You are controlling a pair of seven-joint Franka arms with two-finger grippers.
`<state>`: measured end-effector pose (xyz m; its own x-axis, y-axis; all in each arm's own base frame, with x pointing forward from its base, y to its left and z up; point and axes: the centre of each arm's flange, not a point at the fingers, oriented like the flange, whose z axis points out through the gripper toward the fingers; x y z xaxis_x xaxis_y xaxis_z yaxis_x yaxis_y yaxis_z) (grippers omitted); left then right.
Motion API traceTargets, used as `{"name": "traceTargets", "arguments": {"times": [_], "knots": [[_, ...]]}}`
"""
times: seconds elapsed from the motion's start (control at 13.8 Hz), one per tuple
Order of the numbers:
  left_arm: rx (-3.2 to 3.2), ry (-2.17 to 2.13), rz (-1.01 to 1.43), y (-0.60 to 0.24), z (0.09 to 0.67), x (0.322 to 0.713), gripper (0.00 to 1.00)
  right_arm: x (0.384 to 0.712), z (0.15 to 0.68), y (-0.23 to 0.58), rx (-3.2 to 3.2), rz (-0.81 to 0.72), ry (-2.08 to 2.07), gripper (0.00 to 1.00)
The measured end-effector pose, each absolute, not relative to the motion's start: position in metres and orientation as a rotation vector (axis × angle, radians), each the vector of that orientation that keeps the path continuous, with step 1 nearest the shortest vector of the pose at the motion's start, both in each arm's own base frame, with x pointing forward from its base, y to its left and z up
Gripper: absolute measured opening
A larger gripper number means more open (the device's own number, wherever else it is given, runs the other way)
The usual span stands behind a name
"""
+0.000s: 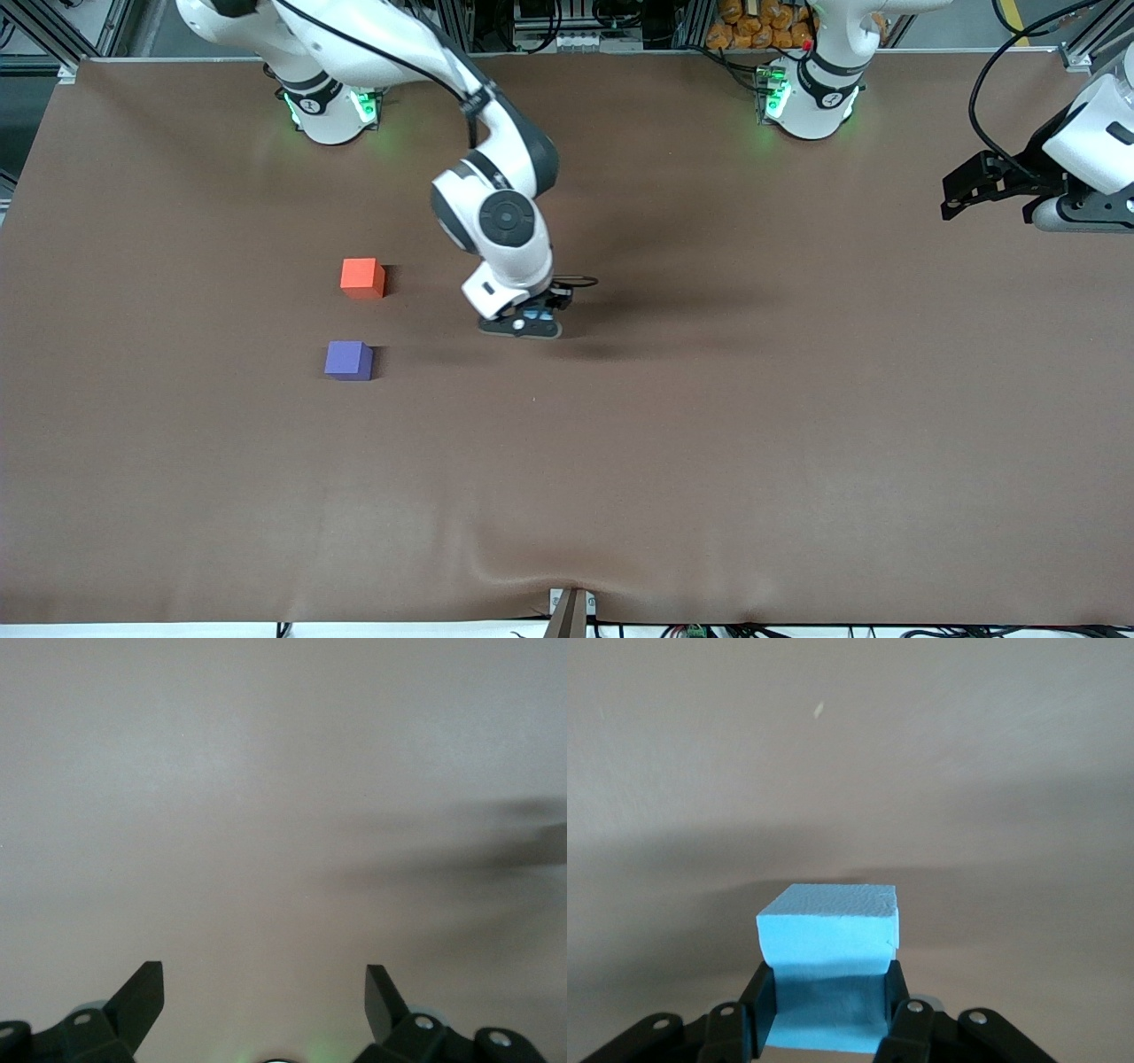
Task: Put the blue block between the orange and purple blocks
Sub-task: 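Lower the blue block with the right gripper between orange and purple blocks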
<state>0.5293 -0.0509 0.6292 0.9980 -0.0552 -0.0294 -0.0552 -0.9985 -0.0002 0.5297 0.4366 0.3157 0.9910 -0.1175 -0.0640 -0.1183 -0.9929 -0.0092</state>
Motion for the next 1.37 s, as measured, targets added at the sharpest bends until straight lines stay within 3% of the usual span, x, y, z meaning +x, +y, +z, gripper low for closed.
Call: {"name": "traceTargets", "arguments": {"times": [0.22, 0.43, 0.87, 1.37], "knots": [[-3.139, 0.087, 0.047, -0.051, 0.629, 0.529, 1.0, 0.555, 0.38, 0.361, -3.114, 0.122, 0.107, 0.46], [-3.139, 0.086, 0.048, -0.051, 0.629, 0.53, 1.0, 0.56, 0.398, 0.277, -3.058, 0.171, 0.02, 0.46], [-3.139, 0.085, 0.048, -0.05, 0.629, 0.53, 1.0, 0.539, 0.369, 0.153, -3.044, 0.283, -0.052, 0.46], [-3.139, 0.085, 0.048, -0.05, 0.628, 0.53, 1.0, 0.518, 0.315, 0.131, -3.049, 0.227, -0.074, 0.46]]}}
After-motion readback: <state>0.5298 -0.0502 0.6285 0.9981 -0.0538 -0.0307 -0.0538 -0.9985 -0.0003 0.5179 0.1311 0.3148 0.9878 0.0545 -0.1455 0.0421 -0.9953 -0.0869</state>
